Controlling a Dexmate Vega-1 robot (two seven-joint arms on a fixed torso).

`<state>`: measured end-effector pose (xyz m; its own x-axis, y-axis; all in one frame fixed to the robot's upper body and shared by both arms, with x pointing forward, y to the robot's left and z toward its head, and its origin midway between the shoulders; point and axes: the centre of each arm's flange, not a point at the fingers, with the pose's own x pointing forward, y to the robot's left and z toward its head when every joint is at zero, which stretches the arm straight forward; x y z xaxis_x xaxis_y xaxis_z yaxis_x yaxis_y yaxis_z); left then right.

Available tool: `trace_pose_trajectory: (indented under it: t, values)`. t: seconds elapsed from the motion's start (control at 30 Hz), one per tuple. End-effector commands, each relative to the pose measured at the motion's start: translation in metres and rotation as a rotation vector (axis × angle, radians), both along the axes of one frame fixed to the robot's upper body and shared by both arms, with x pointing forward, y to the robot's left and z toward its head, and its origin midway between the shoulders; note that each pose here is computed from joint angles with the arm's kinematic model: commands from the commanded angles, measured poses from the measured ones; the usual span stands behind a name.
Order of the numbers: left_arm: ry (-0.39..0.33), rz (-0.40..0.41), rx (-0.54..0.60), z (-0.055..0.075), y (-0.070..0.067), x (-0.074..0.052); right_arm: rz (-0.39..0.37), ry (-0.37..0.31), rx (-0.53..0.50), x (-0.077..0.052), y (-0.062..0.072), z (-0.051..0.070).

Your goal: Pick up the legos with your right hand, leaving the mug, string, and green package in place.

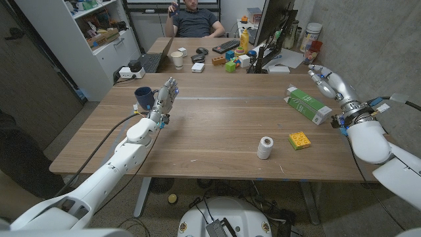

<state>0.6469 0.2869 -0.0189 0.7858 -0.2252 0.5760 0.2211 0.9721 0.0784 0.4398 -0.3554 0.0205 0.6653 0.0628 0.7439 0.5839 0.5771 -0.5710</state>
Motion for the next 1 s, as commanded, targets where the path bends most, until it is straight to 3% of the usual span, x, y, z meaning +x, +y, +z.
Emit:
trace_pose_trajectory:
  t: [0.03,0.37,1.0]
  values:
    - [0.000,-0.009,0.004,0.001,-0.002,0.002,-0.188,-0.011,-0.118,-0.023,0.008,-0.002]
    - [-0.005,-0.017,0.008,0.003,-0.004,0.002,-0.354,0.012,-0.227,-0.036,0.020,-0.005]
    - [-0.003,-0.019,0.013,0.004,-0.009,0.002,-0.455,0.083,-0.317,-0.030,0.026,-0.003]
